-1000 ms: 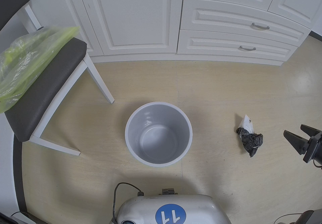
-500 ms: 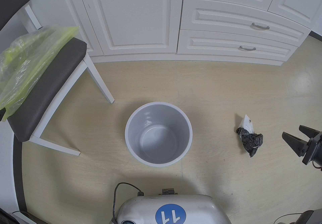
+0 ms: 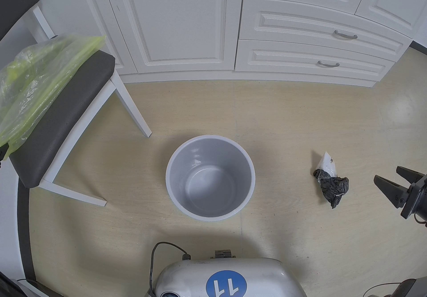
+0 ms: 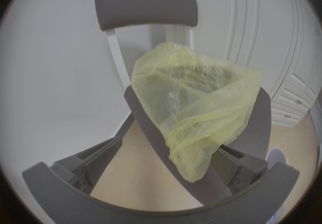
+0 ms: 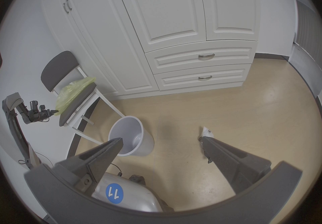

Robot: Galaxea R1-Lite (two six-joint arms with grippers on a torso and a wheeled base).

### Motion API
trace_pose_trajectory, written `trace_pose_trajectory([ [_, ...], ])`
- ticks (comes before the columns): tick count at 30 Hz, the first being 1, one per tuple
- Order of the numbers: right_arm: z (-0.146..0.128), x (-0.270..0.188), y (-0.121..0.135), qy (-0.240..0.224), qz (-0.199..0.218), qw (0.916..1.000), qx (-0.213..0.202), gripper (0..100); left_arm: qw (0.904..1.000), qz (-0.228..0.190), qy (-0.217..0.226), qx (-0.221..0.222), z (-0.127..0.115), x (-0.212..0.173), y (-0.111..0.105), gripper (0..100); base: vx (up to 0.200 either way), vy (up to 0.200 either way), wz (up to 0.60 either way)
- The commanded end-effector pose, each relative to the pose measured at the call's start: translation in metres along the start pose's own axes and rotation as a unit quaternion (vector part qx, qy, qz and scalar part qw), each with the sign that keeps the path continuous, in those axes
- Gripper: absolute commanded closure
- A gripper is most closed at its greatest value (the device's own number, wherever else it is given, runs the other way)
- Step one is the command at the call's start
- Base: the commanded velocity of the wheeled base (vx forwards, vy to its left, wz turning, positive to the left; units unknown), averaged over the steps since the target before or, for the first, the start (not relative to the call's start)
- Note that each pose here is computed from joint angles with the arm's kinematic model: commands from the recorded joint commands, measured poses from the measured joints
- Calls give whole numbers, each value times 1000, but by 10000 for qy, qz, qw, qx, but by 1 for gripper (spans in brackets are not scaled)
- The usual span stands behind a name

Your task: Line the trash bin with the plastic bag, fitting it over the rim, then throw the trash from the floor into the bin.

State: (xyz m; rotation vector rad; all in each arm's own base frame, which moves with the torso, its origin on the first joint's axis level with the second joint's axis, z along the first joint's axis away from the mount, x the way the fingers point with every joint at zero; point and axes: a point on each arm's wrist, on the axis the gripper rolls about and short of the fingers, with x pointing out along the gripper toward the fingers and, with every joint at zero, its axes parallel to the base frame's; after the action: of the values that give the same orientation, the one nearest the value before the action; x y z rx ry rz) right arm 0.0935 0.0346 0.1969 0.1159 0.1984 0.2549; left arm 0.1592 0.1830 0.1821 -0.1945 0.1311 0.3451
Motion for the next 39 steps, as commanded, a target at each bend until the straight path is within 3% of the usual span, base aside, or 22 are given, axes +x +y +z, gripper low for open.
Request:
trace_pose_trajectory([
  [1, 0, 0, 0, -11, 6, 10000, 0, 0, 9994, -10, -354, 50, -2, 12, 8, 0, 0, 0, 0],
  [6, 0, 0, 0, 6, 19, 10000, 5, 0, 9972, -122, -730, -52, -3, 15, 7, 0, 0, 0, 0],
  [19, 0, 0, 1, 5, 65, 10000, 14, 0, 9931, -164, -1144, 205, -20, 30, 16, 0, 0, 0, 0],
  [29, 0, -1, 1, -7, 90, 10000, 11, 0, 9900, -318, -1362, 165, -24, 40, 15, 0, 0, 0, 0],
  [30, 0, -1, 1, -14, 91, 10000, 20, 0, 9887, -350, -1455, 102, -22, 40, 14, 100, 0, 0, 0],
  [39, -3, -1, 1, 19, 62, 10000, -38, 0, 9866, -442, -1573, -25, -15, 32, 8, 100, 0, 0, 0],
])
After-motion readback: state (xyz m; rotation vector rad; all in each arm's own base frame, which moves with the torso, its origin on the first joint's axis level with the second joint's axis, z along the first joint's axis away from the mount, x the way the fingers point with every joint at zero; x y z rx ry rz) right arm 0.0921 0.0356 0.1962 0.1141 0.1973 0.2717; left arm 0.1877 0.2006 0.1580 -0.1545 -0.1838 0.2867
